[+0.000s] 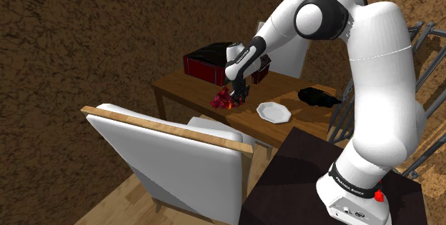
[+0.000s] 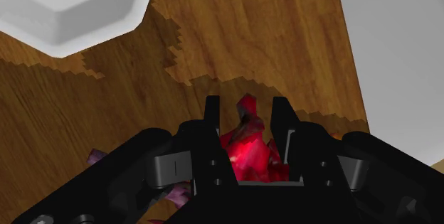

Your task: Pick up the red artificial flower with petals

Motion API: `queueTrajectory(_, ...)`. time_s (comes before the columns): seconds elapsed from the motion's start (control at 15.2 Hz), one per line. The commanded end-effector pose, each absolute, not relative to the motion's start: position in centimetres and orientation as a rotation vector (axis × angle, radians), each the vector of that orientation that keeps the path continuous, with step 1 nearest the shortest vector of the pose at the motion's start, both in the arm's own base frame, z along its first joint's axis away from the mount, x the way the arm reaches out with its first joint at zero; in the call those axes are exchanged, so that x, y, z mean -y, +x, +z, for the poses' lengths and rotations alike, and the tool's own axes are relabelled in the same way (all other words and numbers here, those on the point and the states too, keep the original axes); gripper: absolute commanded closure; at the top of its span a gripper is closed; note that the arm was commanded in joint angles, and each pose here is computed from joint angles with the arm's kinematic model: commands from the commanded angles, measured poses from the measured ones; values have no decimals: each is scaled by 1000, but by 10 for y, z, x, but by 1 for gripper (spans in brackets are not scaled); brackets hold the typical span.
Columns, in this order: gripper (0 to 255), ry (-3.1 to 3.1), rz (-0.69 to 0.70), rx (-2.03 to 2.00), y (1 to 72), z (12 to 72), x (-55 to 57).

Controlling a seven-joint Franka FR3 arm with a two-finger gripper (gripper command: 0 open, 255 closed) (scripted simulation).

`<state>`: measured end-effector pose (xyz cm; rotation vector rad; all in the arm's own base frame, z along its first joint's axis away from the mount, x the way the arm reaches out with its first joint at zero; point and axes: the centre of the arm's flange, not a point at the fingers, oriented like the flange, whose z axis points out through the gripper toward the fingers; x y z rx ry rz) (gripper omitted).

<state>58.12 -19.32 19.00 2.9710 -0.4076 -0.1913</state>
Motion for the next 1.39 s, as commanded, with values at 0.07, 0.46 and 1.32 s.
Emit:
queueTrajectory(0.07, 255, 2971, -191, 407, 581, 190, 193)
queueTrajectory(0.46, 255, 2971, -191, 407, 581, 201, 194)
queueTrajectory(1.32, 255, 2971, -191, 407, 581, 269, 194)
